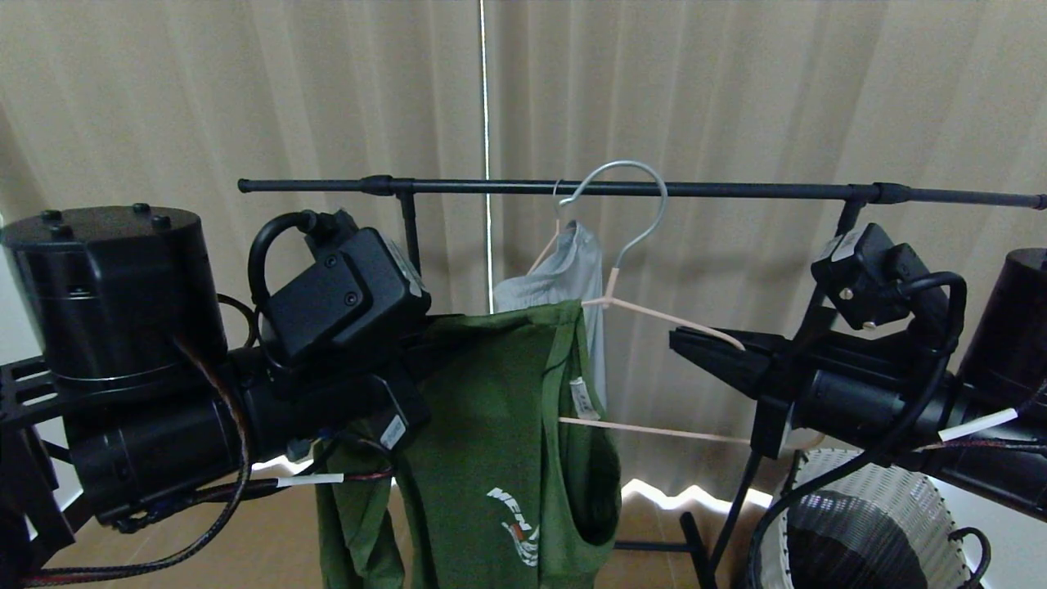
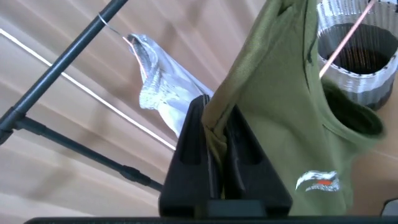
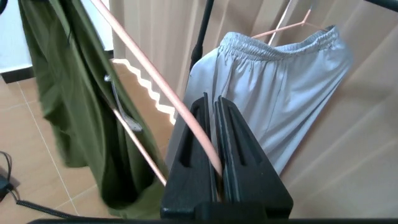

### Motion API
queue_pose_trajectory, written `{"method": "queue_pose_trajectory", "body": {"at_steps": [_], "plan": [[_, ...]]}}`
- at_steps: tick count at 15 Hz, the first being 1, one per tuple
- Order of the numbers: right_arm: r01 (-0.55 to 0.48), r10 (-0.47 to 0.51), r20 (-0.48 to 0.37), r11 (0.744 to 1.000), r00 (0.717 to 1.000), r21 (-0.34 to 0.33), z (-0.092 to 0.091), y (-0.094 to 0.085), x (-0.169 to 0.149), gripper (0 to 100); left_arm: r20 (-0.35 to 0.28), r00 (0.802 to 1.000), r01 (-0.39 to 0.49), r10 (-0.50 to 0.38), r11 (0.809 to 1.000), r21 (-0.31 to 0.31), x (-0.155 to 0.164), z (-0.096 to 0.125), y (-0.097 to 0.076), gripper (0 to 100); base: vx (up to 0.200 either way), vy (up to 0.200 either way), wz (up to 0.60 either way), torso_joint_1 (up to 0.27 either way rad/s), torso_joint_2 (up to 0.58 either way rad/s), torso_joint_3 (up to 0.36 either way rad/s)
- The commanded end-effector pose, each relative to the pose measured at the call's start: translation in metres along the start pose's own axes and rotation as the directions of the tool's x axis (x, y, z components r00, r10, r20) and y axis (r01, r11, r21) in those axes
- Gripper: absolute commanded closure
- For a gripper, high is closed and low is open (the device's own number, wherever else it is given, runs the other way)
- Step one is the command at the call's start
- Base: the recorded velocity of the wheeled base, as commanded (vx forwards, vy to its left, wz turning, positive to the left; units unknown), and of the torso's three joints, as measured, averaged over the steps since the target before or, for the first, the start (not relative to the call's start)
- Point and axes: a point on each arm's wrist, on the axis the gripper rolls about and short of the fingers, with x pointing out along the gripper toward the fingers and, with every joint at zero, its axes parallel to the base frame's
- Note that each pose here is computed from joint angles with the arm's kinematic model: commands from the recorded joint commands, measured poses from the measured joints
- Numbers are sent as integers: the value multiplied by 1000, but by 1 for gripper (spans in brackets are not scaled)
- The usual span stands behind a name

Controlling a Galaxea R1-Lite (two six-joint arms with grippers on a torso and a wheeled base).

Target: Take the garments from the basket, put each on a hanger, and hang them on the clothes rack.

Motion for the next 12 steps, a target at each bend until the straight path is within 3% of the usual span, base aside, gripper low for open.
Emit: {"method": "queue_pose_trajectory", "body": {"at_steps": [1,5,6,9,11,12], "plan": [[-5,5,3,1000,1000,-1,1,0,0,100,-4,1000,0,0,1000,-1,0,-1,-1,100,0,0,0,0,0,0],[-2,2,0,1000,1000,0,0,0,-1,100,-1,1000,-3,3,1000,3,-4,-1,-1,100,0,0,0,0,0,0],[-1,1,-5,1000,1000,-1,-1,0,-1,0,7,1000,-9,9,1000,0,-6,1,0,100,0,0,0,0,0,0],[5,-5,-5,1000,1000,-3,-1,0,-1,0,-31,998,-57,57,998,-6,-6,-1,1,100,0,0,0,0,0,0],[18,-18,-10,1000,1000,0,-4,0,-4,0,-122,979,-169,165,985,-25,-6,-7,4,100,0,0,0,0,0,0],[19,-19,-2,1000,1000,-1,-9,1,-10,0,-158,966,-218,206,974,-63,-6,-10,4,100,0,0,0,0,0,0]]}}
